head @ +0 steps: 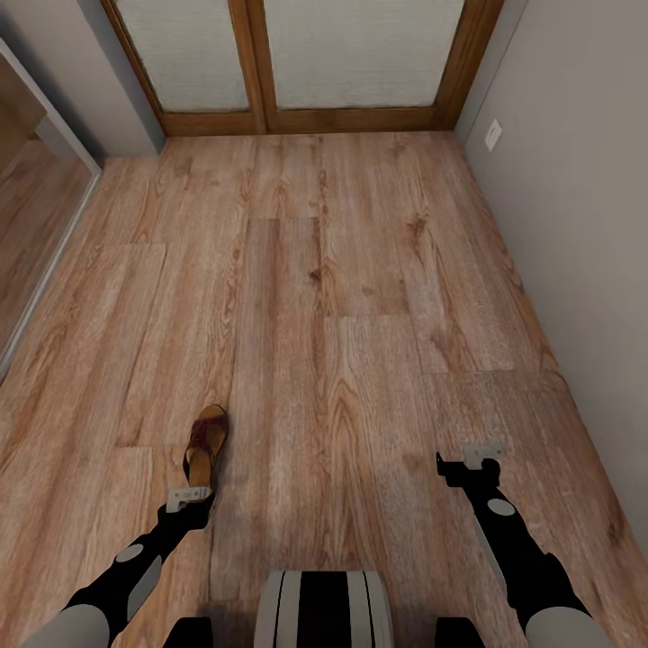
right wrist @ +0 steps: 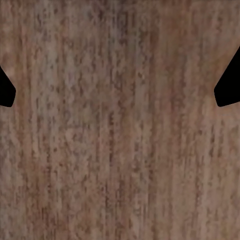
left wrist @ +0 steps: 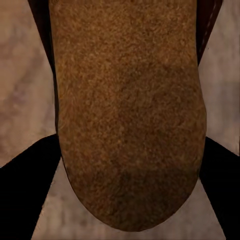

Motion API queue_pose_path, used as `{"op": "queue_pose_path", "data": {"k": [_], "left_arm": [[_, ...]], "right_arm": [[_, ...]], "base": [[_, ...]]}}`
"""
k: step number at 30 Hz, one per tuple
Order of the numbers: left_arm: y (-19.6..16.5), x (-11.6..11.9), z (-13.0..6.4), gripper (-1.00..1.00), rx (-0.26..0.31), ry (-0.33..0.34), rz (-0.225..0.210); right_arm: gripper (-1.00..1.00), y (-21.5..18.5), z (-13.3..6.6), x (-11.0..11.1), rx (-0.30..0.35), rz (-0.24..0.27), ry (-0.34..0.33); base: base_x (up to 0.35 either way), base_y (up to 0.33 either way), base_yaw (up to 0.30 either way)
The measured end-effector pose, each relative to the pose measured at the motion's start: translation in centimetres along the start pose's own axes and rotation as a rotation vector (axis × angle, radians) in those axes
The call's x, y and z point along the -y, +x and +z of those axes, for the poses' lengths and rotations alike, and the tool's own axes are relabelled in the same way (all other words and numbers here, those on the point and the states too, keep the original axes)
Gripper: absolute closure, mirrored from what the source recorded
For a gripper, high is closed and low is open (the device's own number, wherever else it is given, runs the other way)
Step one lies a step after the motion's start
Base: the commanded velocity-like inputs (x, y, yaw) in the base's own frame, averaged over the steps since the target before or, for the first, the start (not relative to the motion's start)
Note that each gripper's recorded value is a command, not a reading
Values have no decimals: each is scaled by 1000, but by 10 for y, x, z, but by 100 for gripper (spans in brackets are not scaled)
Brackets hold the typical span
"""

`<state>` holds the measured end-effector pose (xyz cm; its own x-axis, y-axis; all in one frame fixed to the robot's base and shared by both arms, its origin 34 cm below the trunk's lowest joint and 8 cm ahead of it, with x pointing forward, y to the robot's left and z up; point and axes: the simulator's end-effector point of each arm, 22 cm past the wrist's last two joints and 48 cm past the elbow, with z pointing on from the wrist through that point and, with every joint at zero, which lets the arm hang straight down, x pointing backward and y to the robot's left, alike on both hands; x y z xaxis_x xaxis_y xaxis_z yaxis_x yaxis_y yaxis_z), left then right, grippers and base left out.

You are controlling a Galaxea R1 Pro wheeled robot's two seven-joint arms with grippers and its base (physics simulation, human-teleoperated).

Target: Pick up the two gym shoes and the two sandals from the corridor floor and place them onto the hallstand (shoe rack) in the corridor, making sure they are on the rack and not on the floor. Arrange them so the two gym shoes are next to each other and the two sandals are next to each other.

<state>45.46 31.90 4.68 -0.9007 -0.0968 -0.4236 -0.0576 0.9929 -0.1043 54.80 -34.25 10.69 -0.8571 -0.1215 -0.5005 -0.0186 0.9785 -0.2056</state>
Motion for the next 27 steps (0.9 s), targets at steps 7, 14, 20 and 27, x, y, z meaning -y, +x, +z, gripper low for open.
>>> {"op": "queue_pose_path", "data": {"k": [7,14,20,27], "left_arm": [[-2,-2,0,100,5,-3,-8],[-3,-3,0,100,9,-6,-14],[-5,-3,0,100,14,-4,-12],[-21,-2,-5,100,40,-4,-5]], "right_arm": [[-100,0,0,0,0,0,0],[-100,0,0,0,1,0,1],[-100,0,0,1,0,-1,1],[-100,-14,-6,4,25,0,3]], "base": [[0,0,0],[0,0,0],[0,0,0],[0,0,0]]}}
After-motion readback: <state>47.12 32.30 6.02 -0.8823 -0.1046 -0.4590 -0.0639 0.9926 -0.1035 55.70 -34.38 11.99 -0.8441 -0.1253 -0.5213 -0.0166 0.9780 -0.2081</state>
